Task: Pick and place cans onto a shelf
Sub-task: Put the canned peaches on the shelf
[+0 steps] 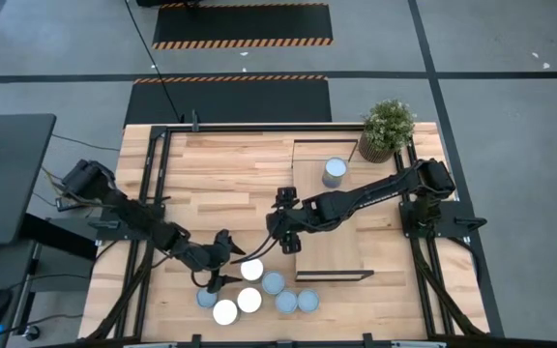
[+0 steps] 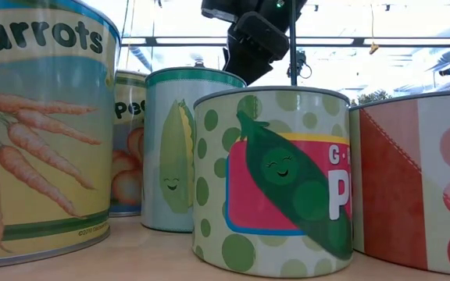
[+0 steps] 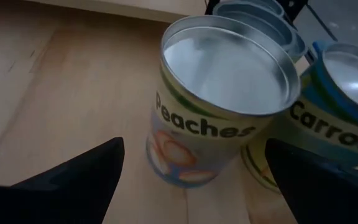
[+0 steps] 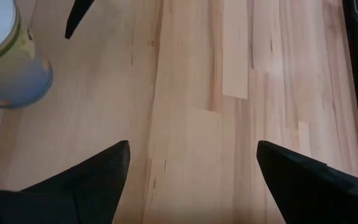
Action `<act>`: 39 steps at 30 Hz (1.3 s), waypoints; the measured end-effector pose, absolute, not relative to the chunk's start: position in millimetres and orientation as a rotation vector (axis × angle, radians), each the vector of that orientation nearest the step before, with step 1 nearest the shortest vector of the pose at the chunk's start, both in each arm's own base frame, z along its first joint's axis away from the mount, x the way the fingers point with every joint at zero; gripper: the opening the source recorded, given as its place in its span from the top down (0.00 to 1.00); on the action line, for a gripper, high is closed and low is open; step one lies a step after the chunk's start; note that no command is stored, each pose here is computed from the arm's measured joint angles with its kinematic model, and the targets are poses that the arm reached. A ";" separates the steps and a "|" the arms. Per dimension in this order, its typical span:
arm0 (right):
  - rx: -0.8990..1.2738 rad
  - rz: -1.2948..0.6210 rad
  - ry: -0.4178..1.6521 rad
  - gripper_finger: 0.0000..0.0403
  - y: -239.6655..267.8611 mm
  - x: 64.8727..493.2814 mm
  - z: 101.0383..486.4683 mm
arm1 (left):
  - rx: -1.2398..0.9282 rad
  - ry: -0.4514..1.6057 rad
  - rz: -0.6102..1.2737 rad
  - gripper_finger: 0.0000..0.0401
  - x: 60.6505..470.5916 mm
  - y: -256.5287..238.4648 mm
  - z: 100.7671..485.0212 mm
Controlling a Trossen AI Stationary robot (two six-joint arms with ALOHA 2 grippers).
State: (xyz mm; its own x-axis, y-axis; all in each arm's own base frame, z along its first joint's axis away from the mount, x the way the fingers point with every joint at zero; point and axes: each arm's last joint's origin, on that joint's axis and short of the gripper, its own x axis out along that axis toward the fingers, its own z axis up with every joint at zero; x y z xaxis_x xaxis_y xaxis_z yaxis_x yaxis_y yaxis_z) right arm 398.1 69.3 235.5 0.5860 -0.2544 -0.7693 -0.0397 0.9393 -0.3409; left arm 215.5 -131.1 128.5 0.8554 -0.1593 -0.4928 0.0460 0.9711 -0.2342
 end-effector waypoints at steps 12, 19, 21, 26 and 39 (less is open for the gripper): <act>-0.312 -0.087 0.936 0.11 68.5 399.3 235.7 | -0.197 0.432 0.106 0.01 224.8 -124.9 118.4; -0.254 -0.037 0.961 0.11 61.6 400.2 233.1 | -0.204 0.445 0.088 0.01 228.1 -120.2 118.0; -0.256 -0.036 0.982 0.11 60.7 398.7 232.0 | -0.200 0.468 0.019 0.01 227.8 -122.6 117.9; -0.222 0.035 1.012 0.11 62.3 396.2 228.1 | -0.192 0.431 0.013 0.01 229.8 -122.6 121.2; -0.155 0.136 0.975 0.11 64.6 390.8 194.4 | -0.175 0.392 0.156 0.01 235.5 -109.5 120.9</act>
